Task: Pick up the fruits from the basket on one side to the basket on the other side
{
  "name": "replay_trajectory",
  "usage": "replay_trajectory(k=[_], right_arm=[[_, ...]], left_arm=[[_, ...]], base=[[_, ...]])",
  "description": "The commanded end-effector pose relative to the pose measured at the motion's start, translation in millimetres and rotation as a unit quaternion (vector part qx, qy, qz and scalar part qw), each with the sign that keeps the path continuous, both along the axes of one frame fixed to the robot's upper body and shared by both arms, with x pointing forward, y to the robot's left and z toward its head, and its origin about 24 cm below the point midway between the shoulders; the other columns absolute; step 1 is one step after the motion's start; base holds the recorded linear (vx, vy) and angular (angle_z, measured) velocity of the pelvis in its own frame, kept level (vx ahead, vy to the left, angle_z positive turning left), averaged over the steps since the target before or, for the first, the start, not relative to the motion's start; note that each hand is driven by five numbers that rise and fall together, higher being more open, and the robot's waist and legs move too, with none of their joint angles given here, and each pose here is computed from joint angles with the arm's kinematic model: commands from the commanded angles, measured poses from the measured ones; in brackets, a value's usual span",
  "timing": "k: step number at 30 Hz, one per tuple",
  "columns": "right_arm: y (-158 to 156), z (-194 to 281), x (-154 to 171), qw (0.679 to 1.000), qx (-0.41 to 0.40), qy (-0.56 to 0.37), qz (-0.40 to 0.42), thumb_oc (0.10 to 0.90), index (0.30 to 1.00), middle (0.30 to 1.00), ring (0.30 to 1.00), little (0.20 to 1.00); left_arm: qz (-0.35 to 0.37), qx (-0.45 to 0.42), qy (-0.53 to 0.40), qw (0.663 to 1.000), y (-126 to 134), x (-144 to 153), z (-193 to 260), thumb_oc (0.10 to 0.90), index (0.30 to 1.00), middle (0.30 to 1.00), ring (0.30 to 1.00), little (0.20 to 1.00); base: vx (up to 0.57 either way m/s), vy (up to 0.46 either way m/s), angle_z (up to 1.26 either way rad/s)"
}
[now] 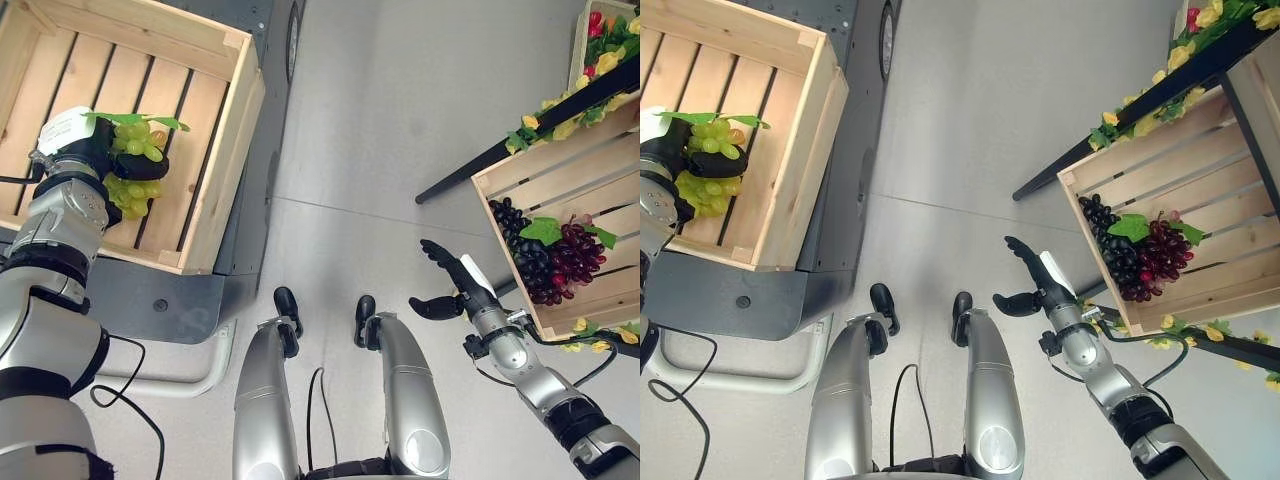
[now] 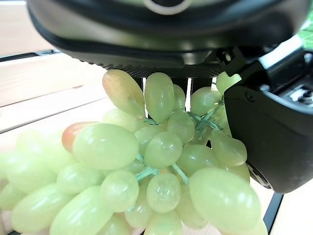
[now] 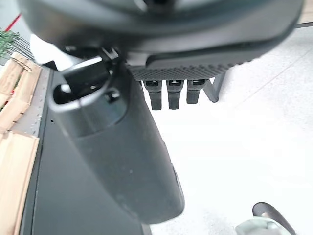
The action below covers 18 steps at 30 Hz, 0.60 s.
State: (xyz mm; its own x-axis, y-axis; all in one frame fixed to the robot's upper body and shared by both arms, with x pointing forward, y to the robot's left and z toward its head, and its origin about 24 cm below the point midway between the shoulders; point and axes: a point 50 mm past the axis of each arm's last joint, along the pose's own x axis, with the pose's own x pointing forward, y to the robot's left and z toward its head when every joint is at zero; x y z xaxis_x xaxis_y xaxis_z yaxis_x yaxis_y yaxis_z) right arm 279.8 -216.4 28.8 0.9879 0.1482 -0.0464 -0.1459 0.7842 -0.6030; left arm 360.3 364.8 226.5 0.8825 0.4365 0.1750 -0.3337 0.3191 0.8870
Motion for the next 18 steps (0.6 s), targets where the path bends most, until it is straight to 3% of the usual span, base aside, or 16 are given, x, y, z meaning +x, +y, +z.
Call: replay_trajectory(k=[1,8,14,18], right_arm=[[-6,23,-2,0.997,0.02,-0.075,-0.006,0.8,0.9,0.9,0.9,0.9],[2,22,-5,0.996,0.025,-0.079,0.013,0.8,0.9,0.9,0.9,0.9],[8,22,-8,0.996,0.023,-0.082,0.026,0.8,0.9,0.9,0.9,0.9],[15,21,-10,0.995,0.017,-0.084,0.046,0.8,0.9,0.9,0.9,0.9]], left_arm=[[0.027,-0.082,-0.171,0.981,18,-17,34,0.4,0.3,0.3,0.3,0.3],[-0.027,-0.241,-0.29,0.926,5,-15,34,0.4,0.3,0.3,0.3,0.3],[-0.058,-0.295,-0.329,0.895,-3,-13,33,0.4,0.3,0.3,0.3,0.3],[-0.084,-0.358,-0.367,0.854,-7,-16,28,0.4,0.3,0.3,0.3,0.3]], base=[[0.0,-0.06,0.05],[-0.02,-0.062,0.05],[0.0,-0.043,0.04],[0.02,-0.046,0.03]])
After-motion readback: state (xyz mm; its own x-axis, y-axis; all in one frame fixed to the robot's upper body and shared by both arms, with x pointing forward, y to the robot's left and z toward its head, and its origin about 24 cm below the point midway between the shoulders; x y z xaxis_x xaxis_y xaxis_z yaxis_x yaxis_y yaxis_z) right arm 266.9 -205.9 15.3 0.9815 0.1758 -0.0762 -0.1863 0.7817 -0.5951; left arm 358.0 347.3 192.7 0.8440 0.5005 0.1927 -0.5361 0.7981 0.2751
